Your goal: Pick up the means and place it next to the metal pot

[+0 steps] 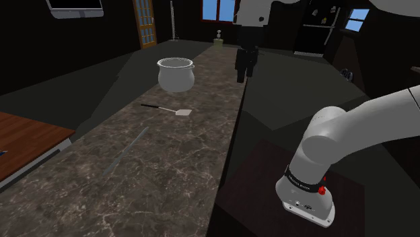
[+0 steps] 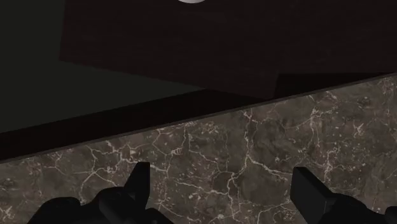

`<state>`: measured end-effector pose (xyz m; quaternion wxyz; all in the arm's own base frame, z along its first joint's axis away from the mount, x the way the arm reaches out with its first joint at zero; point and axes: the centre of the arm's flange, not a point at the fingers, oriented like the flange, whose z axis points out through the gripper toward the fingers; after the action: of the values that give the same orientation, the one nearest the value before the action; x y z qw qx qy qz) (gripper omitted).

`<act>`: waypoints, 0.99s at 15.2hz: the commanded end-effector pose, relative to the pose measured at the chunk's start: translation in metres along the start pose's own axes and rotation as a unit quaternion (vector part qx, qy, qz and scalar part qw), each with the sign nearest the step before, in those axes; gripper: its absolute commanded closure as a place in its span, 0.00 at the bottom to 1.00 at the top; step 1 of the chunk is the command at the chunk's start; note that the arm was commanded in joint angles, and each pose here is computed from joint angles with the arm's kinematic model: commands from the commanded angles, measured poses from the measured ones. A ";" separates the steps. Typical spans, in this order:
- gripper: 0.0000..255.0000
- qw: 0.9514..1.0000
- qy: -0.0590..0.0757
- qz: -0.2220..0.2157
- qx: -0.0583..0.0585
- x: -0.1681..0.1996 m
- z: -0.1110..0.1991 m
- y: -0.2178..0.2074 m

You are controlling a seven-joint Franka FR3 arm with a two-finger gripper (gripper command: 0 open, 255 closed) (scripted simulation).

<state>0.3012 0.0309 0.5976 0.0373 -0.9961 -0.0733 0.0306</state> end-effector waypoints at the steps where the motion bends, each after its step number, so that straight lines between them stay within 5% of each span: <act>1: 0.00 1.000 0.000 0.000 0.000 0.000 0.000 0.000; 8: 0.00 0.993 0.013 0.120 -0.006 0.028 0.040 -0.079; 15: 0.00 0.971 0.026 0.239 -0.012 0.075 0.081 -0.148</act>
<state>0.3442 0.1836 0.5296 0.0190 -0.9888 0.1475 0.0141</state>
